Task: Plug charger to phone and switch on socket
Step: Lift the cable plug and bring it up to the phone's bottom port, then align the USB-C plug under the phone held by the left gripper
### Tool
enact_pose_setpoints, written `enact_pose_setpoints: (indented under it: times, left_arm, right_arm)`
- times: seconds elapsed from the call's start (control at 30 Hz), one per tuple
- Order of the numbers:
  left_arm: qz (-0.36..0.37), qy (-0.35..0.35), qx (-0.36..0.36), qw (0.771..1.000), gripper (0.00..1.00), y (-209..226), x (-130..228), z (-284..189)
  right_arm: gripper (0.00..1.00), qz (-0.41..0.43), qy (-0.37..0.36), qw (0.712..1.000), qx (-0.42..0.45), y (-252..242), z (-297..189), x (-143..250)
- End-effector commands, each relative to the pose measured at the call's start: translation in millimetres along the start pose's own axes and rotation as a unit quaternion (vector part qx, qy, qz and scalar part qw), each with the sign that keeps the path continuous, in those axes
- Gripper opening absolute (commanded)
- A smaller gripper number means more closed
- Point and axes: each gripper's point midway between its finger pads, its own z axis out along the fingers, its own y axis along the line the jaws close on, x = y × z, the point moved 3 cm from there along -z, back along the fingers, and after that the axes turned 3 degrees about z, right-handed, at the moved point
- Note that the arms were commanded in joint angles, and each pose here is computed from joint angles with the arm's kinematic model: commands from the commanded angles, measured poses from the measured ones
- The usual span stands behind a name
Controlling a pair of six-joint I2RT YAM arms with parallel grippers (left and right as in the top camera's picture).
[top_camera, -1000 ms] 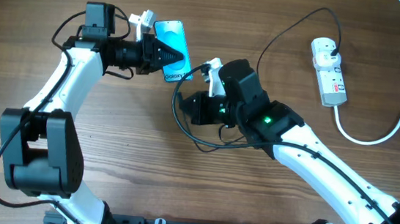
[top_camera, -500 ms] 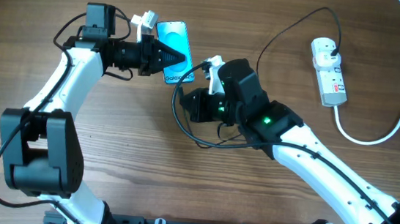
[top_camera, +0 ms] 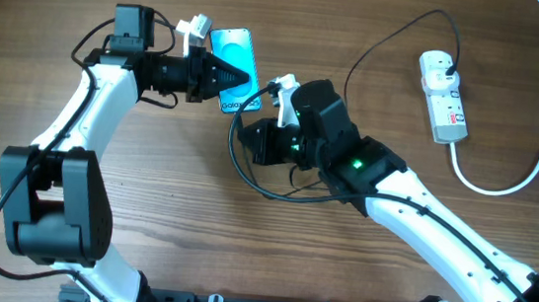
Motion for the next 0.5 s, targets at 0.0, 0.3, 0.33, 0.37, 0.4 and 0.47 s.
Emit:
enact_pose_setpoints:
  times: [0.0, 0.3, 0.33, 0.37, 0.4, 0.47]
  left_arm:
    - [0.011, 0.007, 0.024, 1.0, 0.04, -7.4, 1.5, 0.1]
    - [0.011, 0.007, 0.024, 1.0, 0.04, -7.3, 1.5, 0.1]
    - [0.011, 0.007, 0.024, 1.0, 0.04, -7.3, 1.5, 0.1]
    - [0.011, 0.007, 0.023, 1.0, 0.04, -7.3, 1.5, 0.1]
    - [0.011, 0.007, 0.024, 1.0, 0.04, -7.3, 1.5, 0.1]
    - [0.011, 0.007, 0.023, 1.0, 0.04, -7.1, 1.5, 0.1]
  right_arm:
    - [0.04, 0.007, -0.023, 1.0, 0.019, -2.6, -1.2, -10.4]
    - [0.04, 0.007, -0.025, 0.999, 0.03, -6.3, -1.5, -10.8]
    - [0.04, 0.008, -0.03, 0.999, 0.036, -8.0, -1.6, -12.0]
    - [0.04, 0.008, -0.034, 0.999, 0.04, -9.1, -1.8, -13.0]
    - [0.04, 0.008, -0.037, 0.998, 0.043, -10.1, -1.9, -13.8]
    - [0.04, 0.008, -0.039, 0.998, 0.045, -10.4, -2.1, -14.6]
